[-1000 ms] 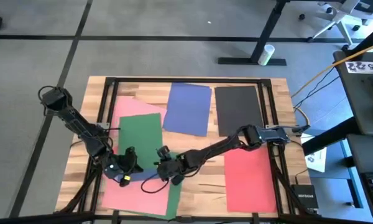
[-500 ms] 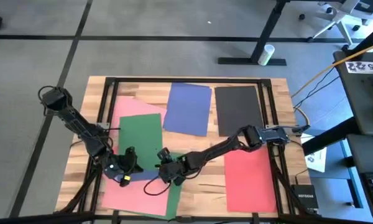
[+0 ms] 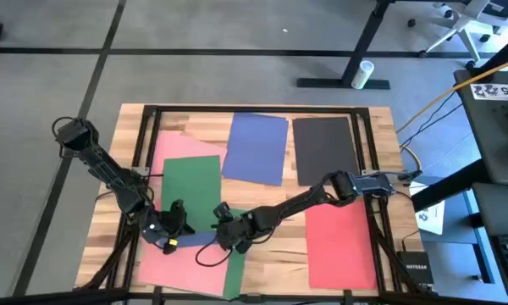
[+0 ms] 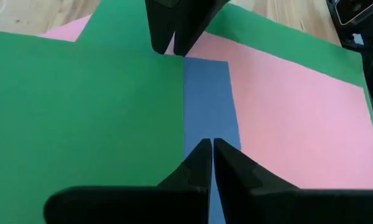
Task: Organize paper
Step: Stack the blue paper on top of the other blue papers on the table
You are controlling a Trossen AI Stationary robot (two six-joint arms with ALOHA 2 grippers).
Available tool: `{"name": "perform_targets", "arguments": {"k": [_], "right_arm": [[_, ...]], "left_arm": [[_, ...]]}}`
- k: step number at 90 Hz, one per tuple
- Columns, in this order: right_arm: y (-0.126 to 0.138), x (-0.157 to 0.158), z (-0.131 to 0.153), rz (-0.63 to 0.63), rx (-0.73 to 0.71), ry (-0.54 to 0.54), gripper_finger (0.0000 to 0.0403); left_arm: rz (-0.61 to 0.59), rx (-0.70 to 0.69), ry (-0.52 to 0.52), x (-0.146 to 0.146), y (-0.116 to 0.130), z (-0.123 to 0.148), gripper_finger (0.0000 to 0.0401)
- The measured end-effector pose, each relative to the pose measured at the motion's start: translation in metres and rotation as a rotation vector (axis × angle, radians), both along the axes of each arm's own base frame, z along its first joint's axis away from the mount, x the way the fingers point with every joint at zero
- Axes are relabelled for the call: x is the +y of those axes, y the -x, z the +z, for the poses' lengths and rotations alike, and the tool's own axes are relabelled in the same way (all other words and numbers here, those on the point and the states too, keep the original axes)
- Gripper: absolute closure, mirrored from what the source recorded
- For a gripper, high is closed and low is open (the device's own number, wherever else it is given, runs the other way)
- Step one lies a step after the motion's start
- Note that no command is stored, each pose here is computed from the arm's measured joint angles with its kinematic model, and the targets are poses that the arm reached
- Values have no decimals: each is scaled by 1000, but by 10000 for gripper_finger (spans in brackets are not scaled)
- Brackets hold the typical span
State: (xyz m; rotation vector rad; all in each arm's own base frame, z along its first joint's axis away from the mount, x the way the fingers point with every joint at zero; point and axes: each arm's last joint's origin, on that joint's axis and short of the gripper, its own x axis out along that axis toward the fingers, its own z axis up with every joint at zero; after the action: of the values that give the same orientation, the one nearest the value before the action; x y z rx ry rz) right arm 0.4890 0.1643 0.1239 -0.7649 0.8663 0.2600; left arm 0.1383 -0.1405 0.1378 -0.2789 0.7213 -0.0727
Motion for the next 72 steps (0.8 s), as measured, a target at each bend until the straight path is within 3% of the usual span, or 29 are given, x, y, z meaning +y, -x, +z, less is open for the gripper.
{"name": "perform_targets", "arguments": {"k": [72], "right_arm": [[-6,-3,3,22,-43,-60,292]], "left_arm": [[0,0,0,0,0,0,401]]}}
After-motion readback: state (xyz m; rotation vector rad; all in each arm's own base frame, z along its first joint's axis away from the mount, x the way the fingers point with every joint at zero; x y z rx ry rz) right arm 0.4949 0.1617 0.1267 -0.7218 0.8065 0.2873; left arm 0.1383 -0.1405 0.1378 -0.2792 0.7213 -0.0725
